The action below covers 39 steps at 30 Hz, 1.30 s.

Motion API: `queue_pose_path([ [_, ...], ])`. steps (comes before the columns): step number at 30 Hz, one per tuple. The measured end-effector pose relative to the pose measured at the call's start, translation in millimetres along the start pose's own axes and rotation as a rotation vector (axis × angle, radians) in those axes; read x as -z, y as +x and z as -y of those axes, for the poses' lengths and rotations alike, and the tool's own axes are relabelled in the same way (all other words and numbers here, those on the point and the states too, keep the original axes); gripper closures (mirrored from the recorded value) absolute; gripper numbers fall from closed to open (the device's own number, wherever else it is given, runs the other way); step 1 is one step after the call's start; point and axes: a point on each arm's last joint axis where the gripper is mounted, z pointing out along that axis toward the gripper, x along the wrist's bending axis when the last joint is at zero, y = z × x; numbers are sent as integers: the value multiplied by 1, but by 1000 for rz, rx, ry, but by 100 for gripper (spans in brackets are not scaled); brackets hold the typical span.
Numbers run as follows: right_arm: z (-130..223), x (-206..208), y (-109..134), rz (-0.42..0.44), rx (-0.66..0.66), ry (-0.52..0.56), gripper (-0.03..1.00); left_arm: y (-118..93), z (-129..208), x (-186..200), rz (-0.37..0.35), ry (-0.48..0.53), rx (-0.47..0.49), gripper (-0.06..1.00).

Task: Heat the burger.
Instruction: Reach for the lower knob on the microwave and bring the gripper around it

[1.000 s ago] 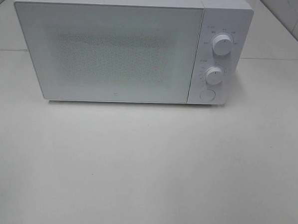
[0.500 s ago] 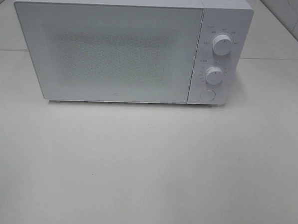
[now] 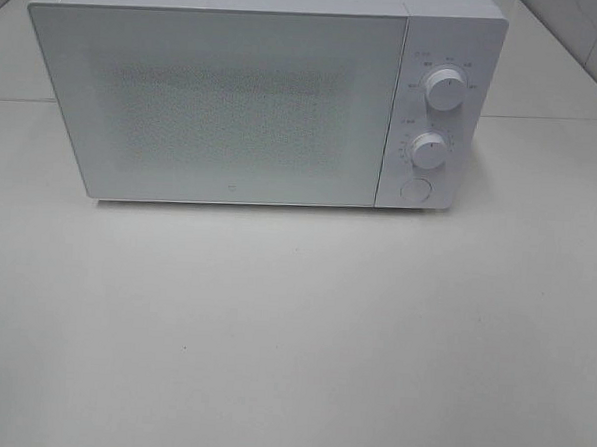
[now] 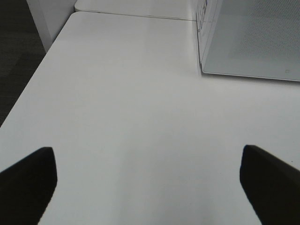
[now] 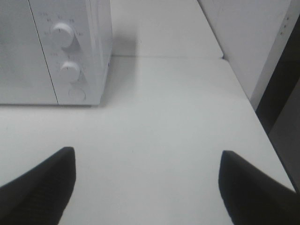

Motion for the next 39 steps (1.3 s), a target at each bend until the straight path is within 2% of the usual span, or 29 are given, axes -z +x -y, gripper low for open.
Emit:
queue_pose_path([
  [2, -9, -2, 1, -6, 3, -56, 21, 0, 0, 0, 0, 0, 0, -3],
  [13, -35, -25, 7, -29, 21, -133, 21, 0, 0, 0, 0, 0, 0, -3],
  [21, -33, -51, 12, -47, 37, -130, 21, 0, 0, 0, 0, 0, 0, -3],
  [39, -27, -108, 26, -111, 60, -195, 21, 0, 0, 0, 0, 0, 0, -3],
])
